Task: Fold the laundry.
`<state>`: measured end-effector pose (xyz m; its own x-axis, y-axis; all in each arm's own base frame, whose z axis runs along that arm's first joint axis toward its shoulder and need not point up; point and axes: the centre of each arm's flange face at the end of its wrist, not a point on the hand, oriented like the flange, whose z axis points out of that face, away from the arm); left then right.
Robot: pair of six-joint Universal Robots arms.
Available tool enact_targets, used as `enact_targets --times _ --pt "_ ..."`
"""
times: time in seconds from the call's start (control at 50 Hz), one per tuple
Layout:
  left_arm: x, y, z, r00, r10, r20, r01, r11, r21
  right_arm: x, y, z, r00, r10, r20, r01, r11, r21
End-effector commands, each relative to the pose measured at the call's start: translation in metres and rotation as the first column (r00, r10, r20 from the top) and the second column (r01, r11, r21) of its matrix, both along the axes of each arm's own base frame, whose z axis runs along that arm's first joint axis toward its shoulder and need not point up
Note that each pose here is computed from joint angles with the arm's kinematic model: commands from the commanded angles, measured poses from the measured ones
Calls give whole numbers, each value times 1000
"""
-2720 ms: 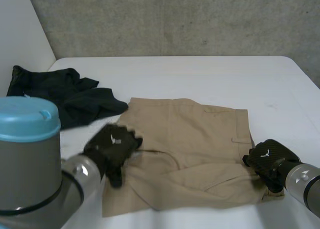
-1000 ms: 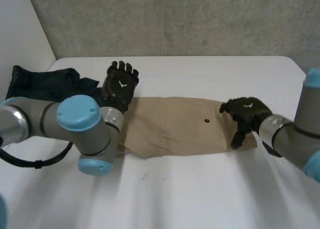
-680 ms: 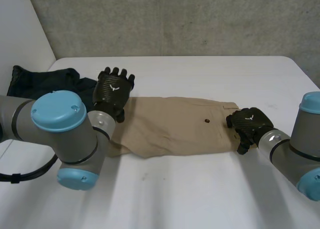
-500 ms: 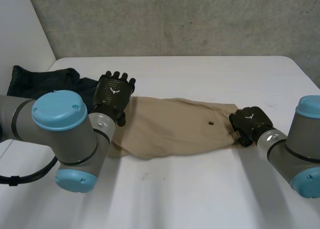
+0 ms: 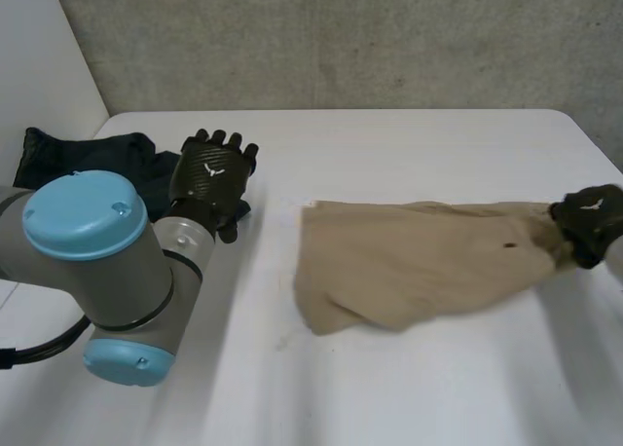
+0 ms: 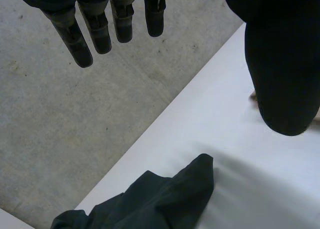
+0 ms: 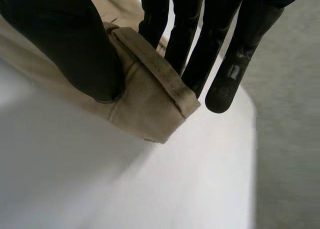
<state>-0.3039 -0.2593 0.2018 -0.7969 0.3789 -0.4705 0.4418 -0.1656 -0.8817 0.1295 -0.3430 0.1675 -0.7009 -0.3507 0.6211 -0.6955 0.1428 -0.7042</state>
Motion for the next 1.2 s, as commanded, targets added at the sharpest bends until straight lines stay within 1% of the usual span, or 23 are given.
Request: enact_targets --times 0.02,0.06,0.12,0.14,0.18,0.2,0.22,0.28,0.3,0.32,0.38,0.42,0.48,0.5,0.52,0.56,0.6,0.7,0.74,0.86,1.04,1.12,1.2 --pt "-3 8 7 1000 -18 -25 18 1000 -4 50 14 35 978 168 -122 -185 972 -143" --pt "-5 10 10 999 -24 -36 24 1000 -11 74 23 41 963 238 -124 -258 949 -184" --pt "-6 11 19 998 -26 -65 25 999 -26 118 45 52 921 362 -141 -388 880 -274" --pt "-6 11 21 997 -25 -76 23 999 -28 139 58 53 891 428 -150 -454 836 -309" --pt "-6 11 29 994 -22 -105 18 999 -39 160 76 52 850 503 -157 -526 786 -325" --pt "-6 12 31 993 -21 -116 16 999 -43 170 85 51 825 541 -163 -563 757 -333" --pt "-6 11 36 991 -15 -134 9 999 -49 190 107 43 761 626 -173 -644 693 -324" --pt "-5 10 42 989 -8 -150 -1 998 -59 212 133 21 655 735 -173 -750 605 -269" --pt "-5 10 43 988 -5 -152 -4 998 -61 220 147 8 597 784 -169 -797 556 -238" --pt "-5 10 43 988 -4 -153 -6 998 -62 224 152 3 574 803 -162 -813 536 -226" --pt "-5 8 46 988 -3 -157 -7 998 -68 223 160 -4 547 828 -122 -832 521 -193" --pt "-7 8 49 987 -6 -162 -6 997 -76 222 161 -5 556 827 -86 -826 537 -173" --pt "-9 5 53 985 -10 -170 -6 996 -89 219 155 5 601 798 38 -784 598 -169" --pt "-10 4 54 985 -13 -173 -3 996 -92 216 149 13 623 778 76 -759 626 -181" --pt "-11 3 55 984 -16 -175 -1 995 -96 204 132 32 673 721 164 -693 692 -203" --pt "-16 2 59 982 -30 -184 10 994 -109 190 116 47 711 651 267 -616 759 -210" --pt "-25 3 56 982 -49 -185 30 994 -107 170 94 65 727 549 411 -510 834 -212" --pt "-48 11 51 973 -135 -185 117 988 -101 153 75 77 700 413 582 -422 897 -129" --pt "-56 15 46 969 -168 -182 155 985 -80 151 74 77 705 383 597 -415 905 -91" --pt "-76 24 8 959 -212 -186 233 967 101 155 58 49 767 303 565 -412 908 73" --pt "-72 21 -51 980 -161 -114 190 929 317 162 44 1 831 222 510 -393 883 256" --pt "-65 18 -71 988 -141 -70 157 910 383 159 37 -12 872 198 448 -345 898 273" --pt "-58 16 -84 992 -124 -33 126 892 433 153 35 -21 920 204 335 -300 917 264"
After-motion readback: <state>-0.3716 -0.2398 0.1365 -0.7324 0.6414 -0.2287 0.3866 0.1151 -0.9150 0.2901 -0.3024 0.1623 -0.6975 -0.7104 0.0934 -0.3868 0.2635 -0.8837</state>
